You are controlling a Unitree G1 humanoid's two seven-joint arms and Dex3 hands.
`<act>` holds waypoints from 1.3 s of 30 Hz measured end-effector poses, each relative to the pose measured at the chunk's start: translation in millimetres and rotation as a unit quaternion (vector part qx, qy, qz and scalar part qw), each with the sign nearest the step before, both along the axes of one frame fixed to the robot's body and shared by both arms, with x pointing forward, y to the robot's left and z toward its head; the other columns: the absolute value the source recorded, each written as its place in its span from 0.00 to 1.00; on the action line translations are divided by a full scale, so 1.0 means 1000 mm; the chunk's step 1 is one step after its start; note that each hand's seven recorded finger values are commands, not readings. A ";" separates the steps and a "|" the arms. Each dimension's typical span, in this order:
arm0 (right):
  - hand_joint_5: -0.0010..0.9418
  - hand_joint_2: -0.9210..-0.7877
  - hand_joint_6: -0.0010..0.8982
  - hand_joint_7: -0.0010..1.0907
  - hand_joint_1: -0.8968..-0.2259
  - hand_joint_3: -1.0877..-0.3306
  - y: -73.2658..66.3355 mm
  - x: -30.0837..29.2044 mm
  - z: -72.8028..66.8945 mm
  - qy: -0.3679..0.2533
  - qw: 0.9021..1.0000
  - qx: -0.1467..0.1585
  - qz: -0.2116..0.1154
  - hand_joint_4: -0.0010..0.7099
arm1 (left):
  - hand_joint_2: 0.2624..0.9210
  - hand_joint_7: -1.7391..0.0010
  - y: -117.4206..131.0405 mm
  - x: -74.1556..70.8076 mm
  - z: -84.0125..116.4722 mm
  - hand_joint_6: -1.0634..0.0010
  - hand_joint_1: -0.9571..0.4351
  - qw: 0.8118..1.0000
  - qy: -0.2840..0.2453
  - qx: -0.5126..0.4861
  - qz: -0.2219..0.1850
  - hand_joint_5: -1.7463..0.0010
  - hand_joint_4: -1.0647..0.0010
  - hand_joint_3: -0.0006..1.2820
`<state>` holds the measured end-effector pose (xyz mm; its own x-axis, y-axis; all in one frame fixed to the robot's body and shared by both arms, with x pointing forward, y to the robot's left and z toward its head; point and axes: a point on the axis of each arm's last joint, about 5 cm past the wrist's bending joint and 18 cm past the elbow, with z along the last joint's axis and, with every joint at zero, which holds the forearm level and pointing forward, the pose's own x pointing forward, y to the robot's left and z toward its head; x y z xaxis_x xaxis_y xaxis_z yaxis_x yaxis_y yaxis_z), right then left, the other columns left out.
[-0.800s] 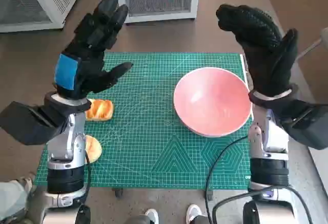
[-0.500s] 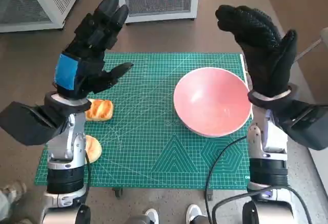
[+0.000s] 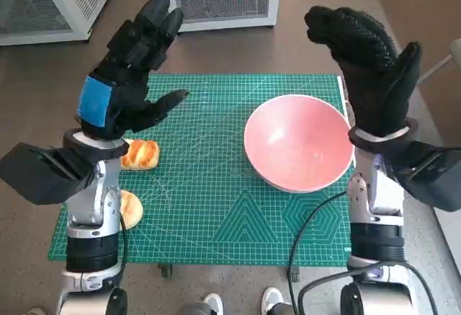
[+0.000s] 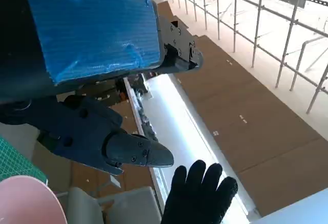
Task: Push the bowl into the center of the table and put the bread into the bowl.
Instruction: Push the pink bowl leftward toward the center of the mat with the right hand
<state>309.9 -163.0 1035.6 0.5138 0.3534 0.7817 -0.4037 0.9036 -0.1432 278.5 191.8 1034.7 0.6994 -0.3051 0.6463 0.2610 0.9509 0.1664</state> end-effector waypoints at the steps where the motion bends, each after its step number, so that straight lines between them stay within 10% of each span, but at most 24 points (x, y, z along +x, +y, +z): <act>1: 0.00 0.00 0.30 0.08 0.36 0.58 0.000 0.0000 0.000 0.000 1.000 0.000 0.000 0.32 | 1.00 0.97 0.000 0.000 0.000 0.69 0.47 1.000 0.000 0.000 0.000 1.00 0.73 0.12; 23: 0.00 0.00 0.29 0.08 0.35 0.59 -0.009 0.0027 -0.006 0.005 1.000 -0.006 -0.010 0.30 | 1.00 0.97 -0.001 0.000 0.000 0.69 0.46 1.000 0.001 0.000 -0.002 1.00 0.73 0.12; 39: 0.00 0.00 0.30 0.08 0.32 0.62 -0.067 0.0169 -0.049 0.154 0.973 0.008 -0.170 0.31 | 1.00 0.96 -0.002 0.000 -0.001 0.69 0.44 1.000 -0.007 0.005 0.006 1.00 0.73 0.12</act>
<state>326.8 -229.7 986.6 0.8092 0.1117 0.5768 -0.1030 0.9935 -0.0479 278.9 190.2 1034.1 0.6936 -0.3034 0.6534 0.2479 0.9521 0.1789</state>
